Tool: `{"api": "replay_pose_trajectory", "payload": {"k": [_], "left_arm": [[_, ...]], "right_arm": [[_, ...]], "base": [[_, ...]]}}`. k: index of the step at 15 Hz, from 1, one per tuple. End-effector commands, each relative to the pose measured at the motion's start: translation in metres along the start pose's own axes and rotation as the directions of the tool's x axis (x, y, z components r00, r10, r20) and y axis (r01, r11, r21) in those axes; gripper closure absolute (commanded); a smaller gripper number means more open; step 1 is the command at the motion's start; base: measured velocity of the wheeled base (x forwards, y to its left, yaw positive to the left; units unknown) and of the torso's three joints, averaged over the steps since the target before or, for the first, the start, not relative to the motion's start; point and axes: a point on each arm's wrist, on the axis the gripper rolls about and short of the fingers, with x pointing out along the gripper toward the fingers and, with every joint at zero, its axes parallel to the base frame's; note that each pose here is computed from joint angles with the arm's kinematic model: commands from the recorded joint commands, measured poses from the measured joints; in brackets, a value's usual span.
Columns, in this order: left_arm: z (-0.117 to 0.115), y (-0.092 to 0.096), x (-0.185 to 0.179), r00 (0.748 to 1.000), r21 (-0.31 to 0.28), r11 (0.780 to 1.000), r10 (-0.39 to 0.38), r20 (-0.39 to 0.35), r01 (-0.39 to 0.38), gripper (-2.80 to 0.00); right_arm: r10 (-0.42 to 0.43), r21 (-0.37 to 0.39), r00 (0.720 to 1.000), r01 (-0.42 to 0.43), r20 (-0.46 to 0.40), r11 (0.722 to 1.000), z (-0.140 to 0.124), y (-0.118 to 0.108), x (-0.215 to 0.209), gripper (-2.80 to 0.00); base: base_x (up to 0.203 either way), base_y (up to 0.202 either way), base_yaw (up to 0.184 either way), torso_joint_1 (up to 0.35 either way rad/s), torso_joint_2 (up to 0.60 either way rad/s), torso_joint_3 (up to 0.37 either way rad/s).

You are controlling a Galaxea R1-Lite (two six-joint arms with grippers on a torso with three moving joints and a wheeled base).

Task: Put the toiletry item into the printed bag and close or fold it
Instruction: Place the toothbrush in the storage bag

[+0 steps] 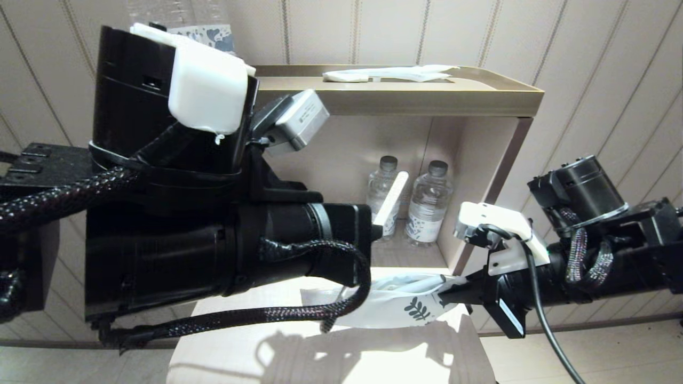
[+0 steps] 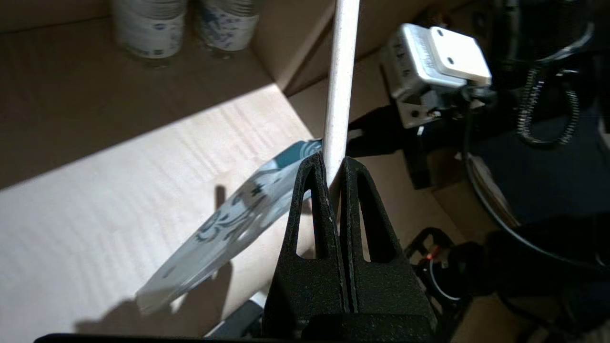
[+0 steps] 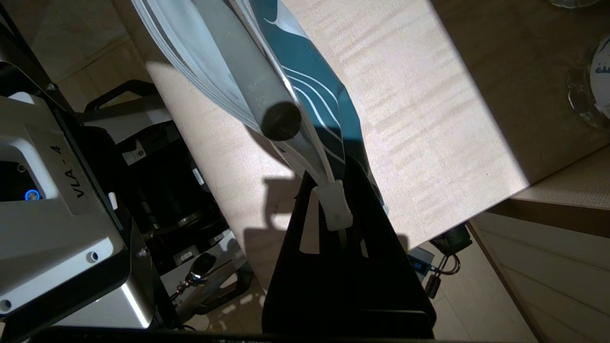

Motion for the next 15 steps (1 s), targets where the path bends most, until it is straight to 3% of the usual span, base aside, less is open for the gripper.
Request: {"api": "replay_pose_trajectory", "payload": {"k": [1, 5, 7, 10, 13, 15], "left_arm": [[-0.004, -0.004, 0.010, 0.998, 0.017, 0.998, -0.060, -0.016, 0.060, 0.00], [-0.012, -0.003, 0.020, 0.984, 0.137, 0.974, -0.175, -0.035, 0.178, 0.00], [-0.021, -0.001, 0.018, 0.956, 0.225, 0.929, -0.280, -0.090, 0.293, 0.00], [-0.030, -0.001, 0.019, 0.879, 0.307, 0.823, -0.442, -0.181, 0.478, 0.00], [-0.036, 0.000, 0.031, 0.867, 0.370, 0.784, -0.449, -0.216, 0.498, 0.00], [-0.037, 0.000, 0.042, 0.866, 0.389, 0.774, -0.455, -0.207, 0.500, 0.00]], "right_arm": [[0.005, 0.000, 1.000, -0.005, -0.005, 1.000, -0.001, 0.000, 0.001, 0.00], [0.030, 0.007, 0.999, -0.030, -0.030, 1.000, -0.004, 0.000, 0.012, 0.00], [0.032, 0.010, 0.999, -0.031, -0.036, 0.999, -0.004, -0.001, 0.013, 0.00], [0.034, 0.011, 0.999, -0.033, -0.036, 0.999, -0.004, -0.002, 0.014, 0.00], [0.038, 0.012, 0.999, -0.038, -0.039, 0.999, -0.005, -0.001, 0.015, 0.00], [0.040, 0.013, 0.998, -0.039, -0.040, 0.999, -0.005, -0.001, 0.016, 0.00]], "base": [[0.000, 0.000, 0.000, 0.000, 0.00, 0.000], [0.000, 0.000, 0.000, 0.000, 0.00, 0.000], [0.000, 0.000, 0.000, 0.000, 0.00, 0.000], [0.000, 0.000, 0.000, 0.000, 0.00, 0.000], [0.000, 0.000, 0.000, 0.000, 0.00, 0.000], [0.000, 0.000, 0.000, 0.000, 0.00, 0.000]]}}
